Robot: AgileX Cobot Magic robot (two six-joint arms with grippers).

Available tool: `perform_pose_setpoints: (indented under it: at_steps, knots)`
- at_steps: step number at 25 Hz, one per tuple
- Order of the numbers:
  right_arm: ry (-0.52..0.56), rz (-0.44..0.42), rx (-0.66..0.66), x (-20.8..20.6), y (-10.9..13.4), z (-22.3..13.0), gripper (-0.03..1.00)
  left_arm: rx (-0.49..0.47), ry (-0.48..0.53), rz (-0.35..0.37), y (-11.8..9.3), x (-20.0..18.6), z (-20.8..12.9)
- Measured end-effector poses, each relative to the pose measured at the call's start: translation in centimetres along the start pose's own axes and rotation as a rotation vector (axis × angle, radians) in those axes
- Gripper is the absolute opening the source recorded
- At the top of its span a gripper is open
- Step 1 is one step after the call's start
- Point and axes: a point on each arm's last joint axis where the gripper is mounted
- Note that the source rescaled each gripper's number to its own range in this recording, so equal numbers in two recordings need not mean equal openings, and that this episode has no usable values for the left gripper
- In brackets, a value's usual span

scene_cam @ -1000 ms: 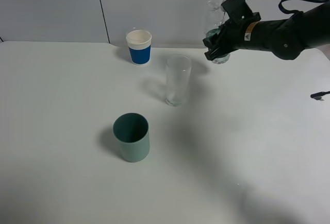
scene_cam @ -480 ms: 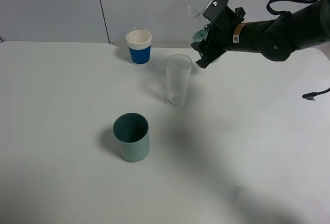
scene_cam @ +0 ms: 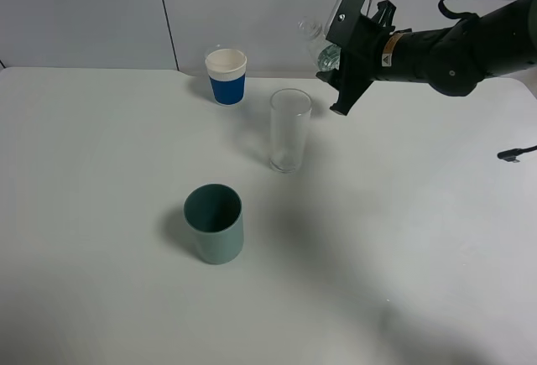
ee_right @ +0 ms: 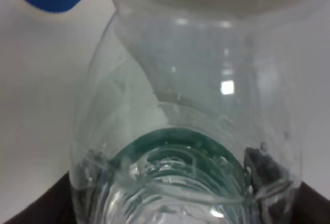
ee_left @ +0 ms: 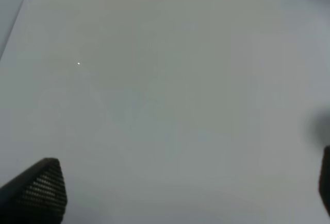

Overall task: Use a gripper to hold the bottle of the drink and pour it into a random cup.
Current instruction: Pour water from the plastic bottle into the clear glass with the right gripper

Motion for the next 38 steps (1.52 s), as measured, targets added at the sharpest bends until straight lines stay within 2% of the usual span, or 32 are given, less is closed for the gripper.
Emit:
perform_pose_setpoints:
  at_steps: [4, 10, 14, 20, 34, 38]
  knots:
    - [0.022, 0.010, -0.048, 0.0, 0.1, -0.2, 0.00, 0.000, 0.000, 0.000, 0.0, 0.0, 0.0]
    - [0.025, 0.013, -0.042, 0.0, 0.3, 0.0, 0.00, 0.000, 0.000, 0.000, 0.0, 0.0, 0.0]
    - [0.077, 0.055, -0.073, 0.1, 0.5, 0.4, 0.00, 0.000, 0.000, 0.000, 0.0, 0.0, 0.0]
    - [0.098, 0.069, -0.098, 0.3, 0.2, 1.3, 0.00, 0.000, 0.000, -0.001, 0.0, 0.0, 0.0]
    - [0.109, 0.117, -0.365, 0.4, 0.7, 2.3, 0.00, 0.000, 0.000, -0.001, 0.0, 0.0, 0.0]
    - [0.105, 0.119, -0.407, 0.4, 0.7, 2.3, 0.00, 0.000, 0.000, -0.001, 0.0, 0.0, 0.0]
Point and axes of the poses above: a point on each arm's last joint axis where the gripper is mounted, x pointing out along that axis toward the gripper, y along the wrist's bending axis when the last joint is at zero, z = x × y, and after that the axes turned 3 degrees about x, right-handed
